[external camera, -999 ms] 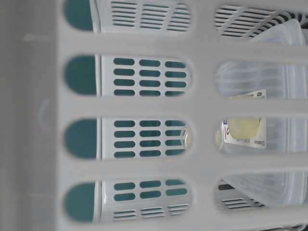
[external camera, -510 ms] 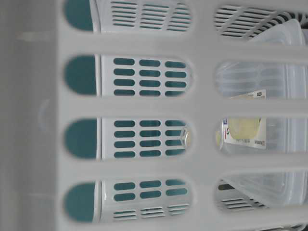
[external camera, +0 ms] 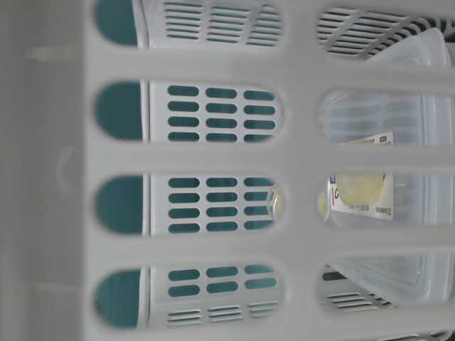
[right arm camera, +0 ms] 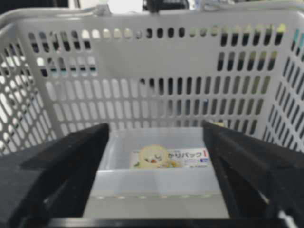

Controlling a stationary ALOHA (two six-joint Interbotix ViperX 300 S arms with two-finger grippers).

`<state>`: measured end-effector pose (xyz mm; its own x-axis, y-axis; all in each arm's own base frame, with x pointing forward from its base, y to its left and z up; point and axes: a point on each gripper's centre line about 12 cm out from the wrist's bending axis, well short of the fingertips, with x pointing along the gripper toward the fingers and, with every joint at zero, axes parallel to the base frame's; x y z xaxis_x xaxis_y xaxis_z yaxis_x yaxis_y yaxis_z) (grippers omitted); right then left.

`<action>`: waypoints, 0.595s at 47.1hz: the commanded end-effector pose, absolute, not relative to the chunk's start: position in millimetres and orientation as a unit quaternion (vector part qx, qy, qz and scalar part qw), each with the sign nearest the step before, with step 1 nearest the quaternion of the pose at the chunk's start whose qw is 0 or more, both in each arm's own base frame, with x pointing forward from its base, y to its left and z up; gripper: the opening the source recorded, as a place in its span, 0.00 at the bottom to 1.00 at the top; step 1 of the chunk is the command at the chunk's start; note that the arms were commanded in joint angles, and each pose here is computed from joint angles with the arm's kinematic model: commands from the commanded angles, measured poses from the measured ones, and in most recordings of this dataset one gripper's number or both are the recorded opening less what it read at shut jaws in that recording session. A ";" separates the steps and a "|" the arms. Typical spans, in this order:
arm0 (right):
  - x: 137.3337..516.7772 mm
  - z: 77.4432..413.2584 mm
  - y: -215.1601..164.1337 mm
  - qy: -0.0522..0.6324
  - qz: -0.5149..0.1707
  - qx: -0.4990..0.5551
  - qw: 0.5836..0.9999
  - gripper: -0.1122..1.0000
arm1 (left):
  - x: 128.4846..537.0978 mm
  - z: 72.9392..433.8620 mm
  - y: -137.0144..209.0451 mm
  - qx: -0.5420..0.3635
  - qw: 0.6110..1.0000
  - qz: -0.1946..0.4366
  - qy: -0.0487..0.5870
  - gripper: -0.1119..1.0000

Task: Pick up the cellophane tape from the shopping basket with the left arm.
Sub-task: 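Move the left gripper over the basket toward the cellophane tape roll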

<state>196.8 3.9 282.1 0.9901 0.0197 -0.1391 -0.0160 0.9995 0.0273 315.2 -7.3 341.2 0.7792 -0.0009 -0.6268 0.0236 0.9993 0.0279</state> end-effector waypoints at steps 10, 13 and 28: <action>198.8 293.4 4.6 0.054 0.011 0.015 0.998 0.78 | 365.4 337.5 -9.8 0.023 0.918 -0.007 0.395 0.17; 198.6 293.9 4.5 0.052 0.011 0.014 0.998 0.78 | 377.5 329.5 -10.1 0.023 0.909 -0.006 0.417 0.31; 197.9 295.1 4.5 0.048 0.011 0.014 0.999 0.78 | 424.6 286.2 -17.2 0.030 0.862 -0.011 0.507 0.92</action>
